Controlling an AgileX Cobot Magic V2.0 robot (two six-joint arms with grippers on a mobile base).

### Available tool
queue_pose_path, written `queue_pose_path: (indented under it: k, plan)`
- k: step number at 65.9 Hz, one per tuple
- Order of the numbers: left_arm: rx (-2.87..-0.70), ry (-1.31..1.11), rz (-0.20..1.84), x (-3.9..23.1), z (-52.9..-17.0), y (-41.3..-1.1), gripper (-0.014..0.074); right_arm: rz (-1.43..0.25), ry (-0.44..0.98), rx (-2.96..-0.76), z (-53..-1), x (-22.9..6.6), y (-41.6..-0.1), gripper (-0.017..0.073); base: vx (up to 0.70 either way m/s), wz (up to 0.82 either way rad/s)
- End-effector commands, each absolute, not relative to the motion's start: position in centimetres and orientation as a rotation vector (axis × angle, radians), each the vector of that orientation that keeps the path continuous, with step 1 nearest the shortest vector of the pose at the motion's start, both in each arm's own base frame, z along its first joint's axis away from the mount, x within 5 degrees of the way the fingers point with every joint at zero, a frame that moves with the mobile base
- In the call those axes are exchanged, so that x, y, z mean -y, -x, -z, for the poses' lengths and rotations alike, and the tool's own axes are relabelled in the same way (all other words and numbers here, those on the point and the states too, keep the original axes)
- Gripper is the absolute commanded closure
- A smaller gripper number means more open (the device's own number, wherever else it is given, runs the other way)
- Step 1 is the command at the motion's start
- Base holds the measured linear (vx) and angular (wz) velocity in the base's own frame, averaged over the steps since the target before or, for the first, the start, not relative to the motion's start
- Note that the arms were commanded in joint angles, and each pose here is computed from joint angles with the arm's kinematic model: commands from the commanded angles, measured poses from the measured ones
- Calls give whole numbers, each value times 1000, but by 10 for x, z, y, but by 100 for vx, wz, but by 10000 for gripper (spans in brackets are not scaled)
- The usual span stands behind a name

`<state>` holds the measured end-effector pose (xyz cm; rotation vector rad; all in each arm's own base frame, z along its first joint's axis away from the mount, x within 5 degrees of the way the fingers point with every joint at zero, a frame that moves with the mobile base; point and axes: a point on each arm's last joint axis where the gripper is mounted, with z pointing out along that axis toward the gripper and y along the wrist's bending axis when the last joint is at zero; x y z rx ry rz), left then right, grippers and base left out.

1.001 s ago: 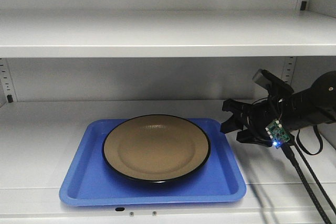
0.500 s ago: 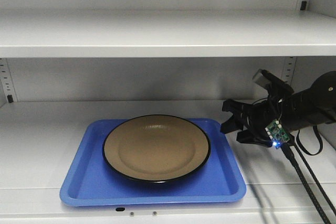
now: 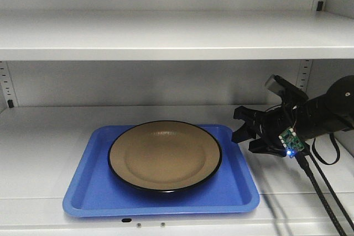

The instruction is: Place disk in tray to left cabinet

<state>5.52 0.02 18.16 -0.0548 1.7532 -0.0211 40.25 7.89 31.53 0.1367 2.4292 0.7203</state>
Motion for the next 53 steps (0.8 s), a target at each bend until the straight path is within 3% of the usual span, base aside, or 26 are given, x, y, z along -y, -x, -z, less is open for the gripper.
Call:
queue_pose_path:
  k: [1, 26, 39, 53]
  plan:
    - [-1703, 59, 23, -1, -181, -57, 600, -740, -138, -2302, -349, -77, -397, 192, 0, 0]
    - [-1703, 59, 23, -1, -181, -57, 600, -714, -105, -2239, -368, -73, -375, 216, 0, 0]
    - [-1703, 59, 23, -1, -181, -57, 600, -589, -141, -2129, -355, -56, -300, 317, 0, 0]
    - [-1703, 59, 23, -1, -181, -57, 600, -352, -79, -1904, -346, -31, -212, 477, 0, 0]
